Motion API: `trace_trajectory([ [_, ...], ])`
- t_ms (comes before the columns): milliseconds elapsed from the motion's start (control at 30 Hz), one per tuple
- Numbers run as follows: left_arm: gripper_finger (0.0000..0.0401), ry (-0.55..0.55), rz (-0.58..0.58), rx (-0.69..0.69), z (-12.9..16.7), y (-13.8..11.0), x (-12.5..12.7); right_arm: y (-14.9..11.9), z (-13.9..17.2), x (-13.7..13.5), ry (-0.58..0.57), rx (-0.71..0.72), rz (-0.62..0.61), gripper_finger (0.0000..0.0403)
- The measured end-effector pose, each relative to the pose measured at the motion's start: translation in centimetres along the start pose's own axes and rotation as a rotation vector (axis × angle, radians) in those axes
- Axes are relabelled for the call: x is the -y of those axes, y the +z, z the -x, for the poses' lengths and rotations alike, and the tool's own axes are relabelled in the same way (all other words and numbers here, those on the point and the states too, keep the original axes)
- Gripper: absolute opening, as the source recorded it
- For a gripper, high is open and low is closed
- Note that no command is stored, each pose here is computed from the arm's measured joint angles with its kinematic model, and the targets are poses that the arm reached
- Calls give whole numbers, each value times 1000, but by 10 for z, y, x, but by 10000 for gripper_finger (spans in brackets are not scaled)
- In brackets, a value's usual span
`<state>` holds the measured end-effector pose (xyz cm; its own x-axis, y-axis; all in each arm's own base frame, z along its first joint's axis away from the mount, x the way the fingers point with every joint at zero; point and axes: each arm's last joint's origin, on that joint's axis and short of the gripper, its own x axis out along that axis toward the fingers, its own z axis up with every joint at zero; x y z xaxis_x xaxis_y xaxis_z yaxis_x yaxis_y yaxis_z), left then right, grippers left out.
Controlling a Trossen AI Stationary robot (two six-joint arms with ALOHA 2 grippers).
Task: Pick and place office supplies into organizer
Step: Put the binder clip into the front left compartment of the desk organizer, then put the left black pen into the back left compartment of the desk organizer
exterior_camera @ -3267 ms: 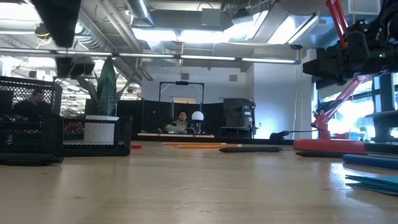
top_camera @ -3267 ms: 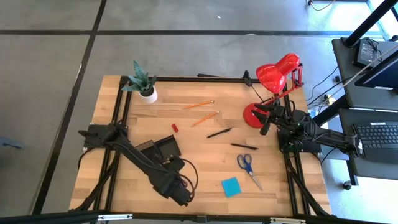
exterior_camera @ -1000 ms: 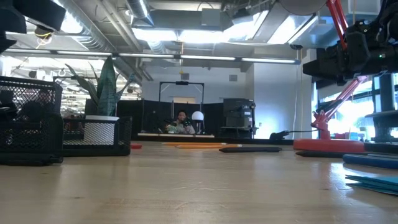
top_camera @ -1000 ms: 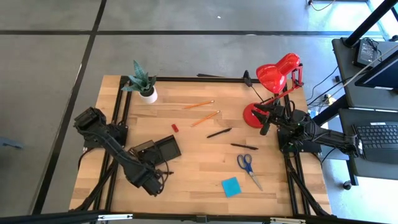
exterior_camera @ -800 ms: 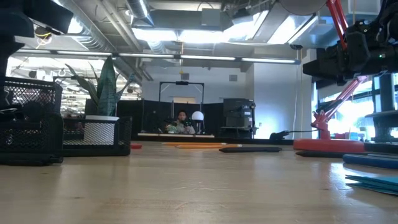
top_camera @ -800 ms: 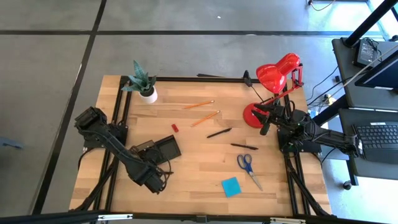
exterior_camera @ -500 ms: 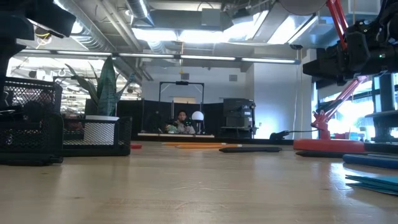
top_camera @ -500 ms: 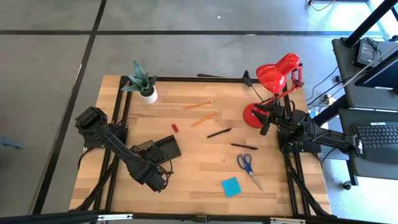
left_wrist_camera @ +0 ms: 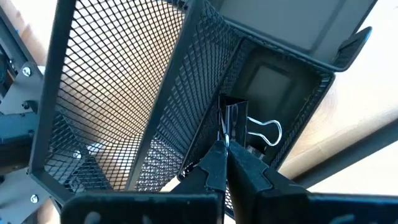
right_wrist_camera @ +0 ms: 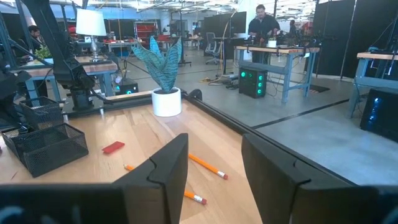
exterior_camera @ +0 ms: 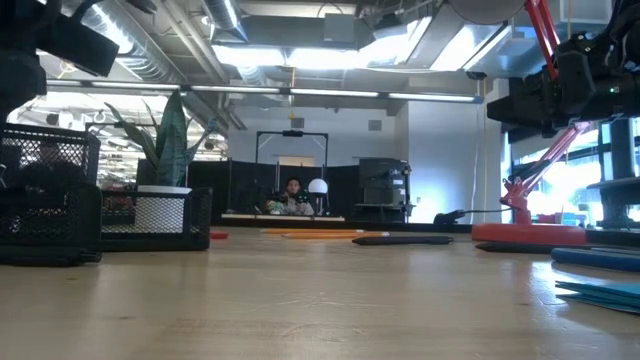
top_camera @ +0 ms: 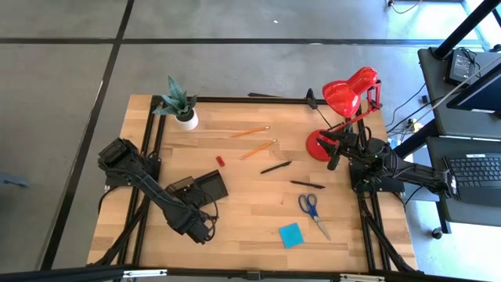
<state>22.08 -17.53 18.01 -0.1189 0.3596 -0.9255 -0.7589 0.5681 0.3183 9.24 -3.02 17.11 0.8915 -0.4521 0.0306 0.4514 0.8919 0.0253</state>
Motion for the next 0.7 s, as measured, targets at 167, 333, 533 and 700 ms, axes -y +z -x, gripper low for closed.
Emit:
trace_trajectory([
  [167, 2, -4, 1, -19, 0, -1, 1, 0, 0, 0, 0, 0, 0, 154],
  [333, 3, -4, 13, -18, 0, -1, 1, 0, 0, 0, 0, -1, 1, 154],
  [533, 20, -4, 22, -18, 0, -1, 1, 0, 0, 0, 0, 0, 0, 154],
  [700, 42, 4, 43, -30, 2, -1, 0, 0, 0, 0, 0, 0, 1, 154],
])
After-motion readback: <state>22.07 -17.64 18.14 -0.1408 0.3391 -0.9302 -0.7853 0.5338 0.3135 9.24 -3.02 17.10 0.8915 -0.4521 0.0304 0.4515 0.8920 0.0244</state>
